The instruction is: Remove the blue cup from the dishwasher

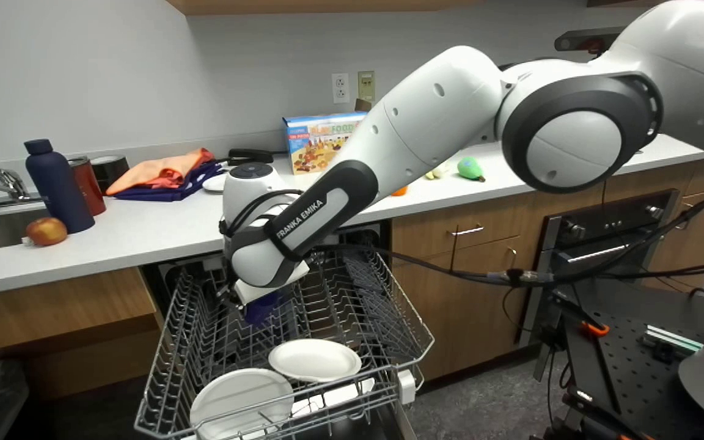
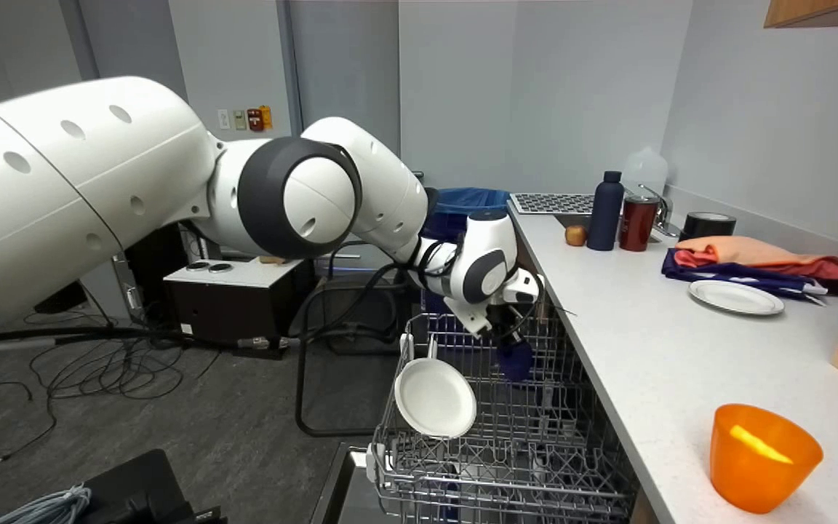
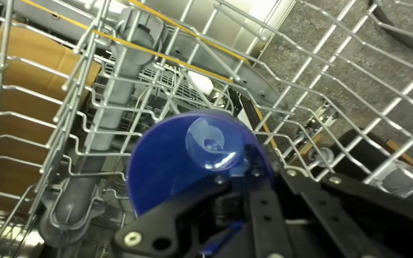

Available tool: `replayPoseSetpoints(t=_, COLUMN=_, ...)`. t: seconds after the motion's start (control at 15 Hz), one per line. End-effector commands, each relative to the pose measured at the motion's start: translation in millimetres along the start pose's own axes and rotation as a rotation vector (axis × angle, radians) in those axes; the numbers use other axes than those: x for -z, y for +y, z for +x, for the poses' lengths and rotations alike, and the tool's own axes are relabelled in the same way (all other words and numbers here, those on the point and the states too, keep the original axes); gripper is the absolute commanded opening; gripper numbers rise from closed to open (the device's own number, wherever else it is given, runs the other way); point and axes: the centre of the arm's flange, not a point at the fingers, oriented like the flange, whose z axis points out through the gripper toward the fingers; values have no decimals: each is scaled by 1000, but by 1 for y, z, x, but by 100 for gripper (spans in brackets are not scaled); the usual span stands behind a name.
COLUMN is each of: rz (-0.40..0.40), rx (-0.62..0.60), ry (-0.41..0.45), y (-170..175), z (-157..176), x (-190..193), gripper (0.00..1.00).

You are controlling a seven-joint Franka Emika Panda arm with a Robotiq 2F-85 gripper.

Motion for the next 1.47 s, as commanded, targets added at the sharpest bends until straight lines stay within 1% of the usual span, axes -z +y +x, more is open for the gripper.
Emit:
replayPoseSetpoints(t=0.0, rz=26, rx=143, ry=-43, y=-9, z=-5, x=59, gripper=1)
replayPoseSetpoints(t=0.13, rz=39, rx=232, ry=-49, y=-15, z=3, x=86, gripper=1)
replayPoseSetpoints(t=0.33, rz=65, rx=330, ry=-62, y=-19, z=22, x=128, gripper=1)
replayPoseSetpoints(t=0.53, rz=97, rx=370, ry=-55, y=-18, z=42, x=176, gripper=1)
replayPoseSetpoints(t=0.73, rz=127, rx=314, ry=-20, y=-9, z=66, x=221, gripper=1)
replayPoseSetpoints(t=0.87, rz=123, rx=259, ry=6, y=1, z=83, x=248, gripper=1)
replayPoseSetpoints(t=1.0, rz=102, rx=158, ry=34, y=21, z=102, x=267, gripper=1)
replayPoseSetpoints(t=1.13, rz=83, rx=34, ry=59, y=45, z=120, x=279, gripper=1)
replayPoseSetpoints(t=1.4, rz=39, rx=-178, ry=84, y=92, z=145, x=278, gripper=1)
